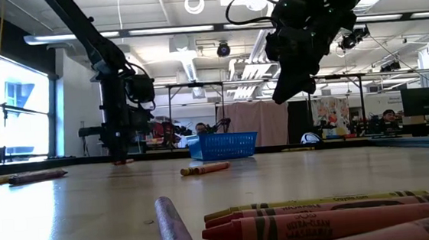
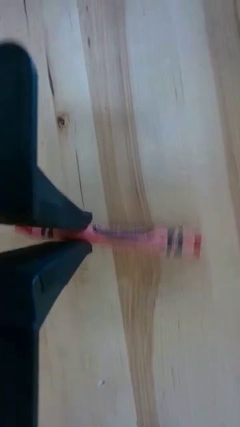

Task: Sort crayons
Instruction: Put the red crayon into the blue bin

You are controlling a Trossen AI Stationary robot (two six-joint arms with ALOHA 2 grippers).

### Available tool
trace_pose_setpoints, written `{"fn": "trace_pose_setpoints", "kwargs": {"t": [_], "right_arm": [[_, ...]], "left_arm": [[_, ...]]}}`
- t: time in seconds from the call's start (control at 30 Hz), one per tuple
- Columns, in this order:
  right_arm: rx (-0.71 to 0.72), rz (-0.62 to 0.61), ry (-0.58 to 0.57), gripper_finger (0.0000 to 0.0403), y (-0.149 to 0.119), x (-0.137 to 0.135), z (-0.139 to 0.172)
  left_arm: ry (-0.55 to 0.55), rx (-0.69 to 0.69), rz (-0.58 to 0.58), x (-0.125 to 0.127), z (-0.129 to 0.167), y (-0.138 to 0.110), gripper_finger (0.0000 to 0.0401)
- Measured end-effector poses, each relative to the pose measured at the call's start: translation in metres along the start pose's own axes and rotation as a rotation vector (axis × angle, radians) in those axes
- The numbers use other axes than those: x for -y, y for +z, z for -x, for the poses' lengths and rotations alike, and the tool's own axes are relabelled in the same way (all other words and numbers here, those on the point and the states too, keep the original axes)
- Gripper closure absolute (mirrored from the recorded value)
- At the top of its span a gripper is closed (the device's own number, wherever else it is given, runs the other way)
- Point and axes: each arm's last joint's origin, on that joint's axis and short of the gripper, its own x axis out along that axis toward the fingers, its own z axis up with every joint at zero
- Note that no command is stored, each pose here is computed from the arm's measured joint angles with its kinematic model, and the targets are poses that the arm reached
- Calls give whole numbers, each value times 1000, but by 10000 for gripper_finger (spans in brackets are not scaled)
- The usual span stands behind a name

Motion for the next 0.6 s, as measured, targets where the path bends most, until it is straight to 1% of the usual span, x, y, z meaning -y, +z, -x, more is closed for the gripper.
{"fn": "trace_pose_setpoints", "kwargs": {"t": [0.07, 0.27, 0.4, 0.47, 0.53, 0.6], "right_arm": [[0, 0, 0, 336, 0, 0, 0], [7, -3, 1, 336, 1, 0, 0], [7, -6, 1, 336, 1, 0, 0], [7, -8, 1, 336, 1, 0, 0], [7, -8, 1, 336, 1, 0, 0], [7, -20, 1, 336, 1, 0, 0]], "left_arm": [[-6, -8, -1, 0, 0, -1, 395], [-11, -12, -9, 3, 2, -1, 398], [-65, -35, -30, 8, 11, 5, 398], [-96, -25, -43, 15, 20, 7, 399], [-150, 33, -53, 22, 35, 12, 400], [-165, 63, -61, 24, 48, 13, 400]]}}
